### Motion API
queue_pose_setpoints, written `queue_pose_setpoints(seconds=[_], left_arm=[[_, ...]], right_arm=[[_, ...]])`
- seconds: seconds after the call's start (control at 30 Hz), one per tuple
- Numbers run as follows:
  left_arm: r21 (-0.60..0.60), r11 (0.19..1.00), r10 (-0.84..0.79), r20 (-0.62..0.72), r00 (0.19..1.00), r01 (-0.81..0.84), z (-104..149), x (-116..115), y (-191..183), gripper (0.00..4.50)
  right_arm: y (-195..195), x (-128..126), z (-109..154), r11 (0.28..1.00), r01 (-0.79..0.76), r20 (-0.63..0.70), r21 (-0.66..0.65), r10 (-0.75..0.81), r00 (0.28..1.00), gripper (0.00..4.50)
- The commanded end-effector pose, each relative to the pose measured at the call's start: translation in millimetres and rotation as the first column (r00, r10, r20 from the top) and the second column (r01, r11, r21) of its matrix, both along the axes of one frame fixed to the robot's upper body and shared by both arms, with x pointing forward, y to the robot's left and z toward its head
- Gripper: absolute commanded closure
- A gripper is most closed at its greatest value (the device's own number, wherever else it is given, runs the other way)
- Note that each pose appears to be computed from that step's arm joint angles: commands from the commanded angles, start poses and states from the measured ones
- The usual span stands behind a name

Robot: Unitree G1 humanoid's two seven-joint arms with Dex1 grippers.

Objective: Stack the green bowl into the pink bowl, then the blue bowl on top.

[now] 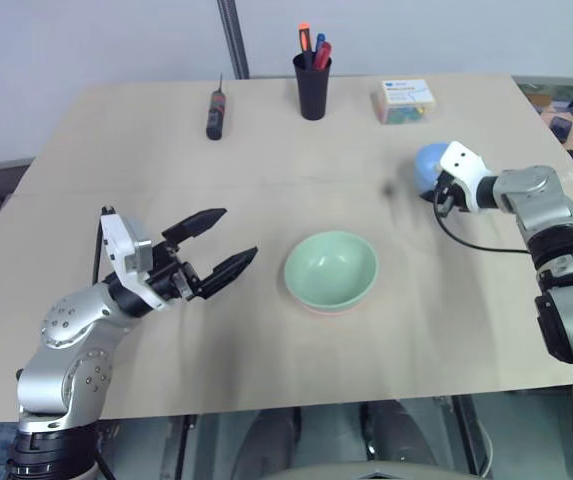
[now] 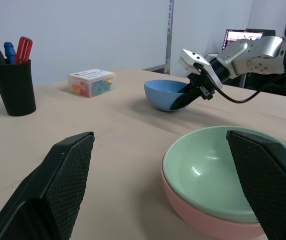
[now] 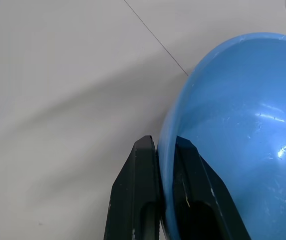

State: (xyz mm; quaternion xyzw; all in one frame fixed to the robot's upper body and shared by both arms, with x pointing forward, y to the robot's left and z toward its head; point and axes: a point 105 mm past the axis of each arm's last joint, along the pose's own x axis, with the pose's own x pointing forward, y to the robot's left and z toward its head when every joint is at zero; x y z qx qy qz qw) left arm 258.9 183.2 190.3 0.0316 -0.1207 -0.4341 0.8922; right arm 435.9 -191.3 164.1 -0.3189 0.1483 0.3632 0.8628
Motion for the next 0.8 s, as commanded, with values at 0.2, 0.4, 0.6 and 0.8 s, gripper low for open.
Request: queue_pose_setpoints(seconds=[0.2,0.4,0.6,0.8], left_arm=[[0.045,0.999,0.000,0.019,1.000,0.000,3.4,-1.8,2.6,0.00],[0.086,0.996,-0.006,0.004,1.000,0.006,-2.8,0.7,3.7,0.00],[0.091,0.996,-0.027,0.006,1.000,0.026,-2.6,2.6,0.7,0.00],[0.094,0.995,-0.037,0.009,0.999,0.036,-1.9,4.1,-0.2,0.00]], right_arm=[[68.3,-60.9,74.8,0.879,-0.477,0.176,0.019,0.467,0.867,4.43],[117.0,-136.1,81.8,0.687,-0.725,0.169,0.036,0.711,0.682,4.43],[143.6,-176.2,82.8,0.596,-0.802,0.149,0.029,0.791,0.593,4.43],[148.7,-187.1,72.7,0.578,-0.816,0.108,-0.017,0.812,0.573,4.11]])
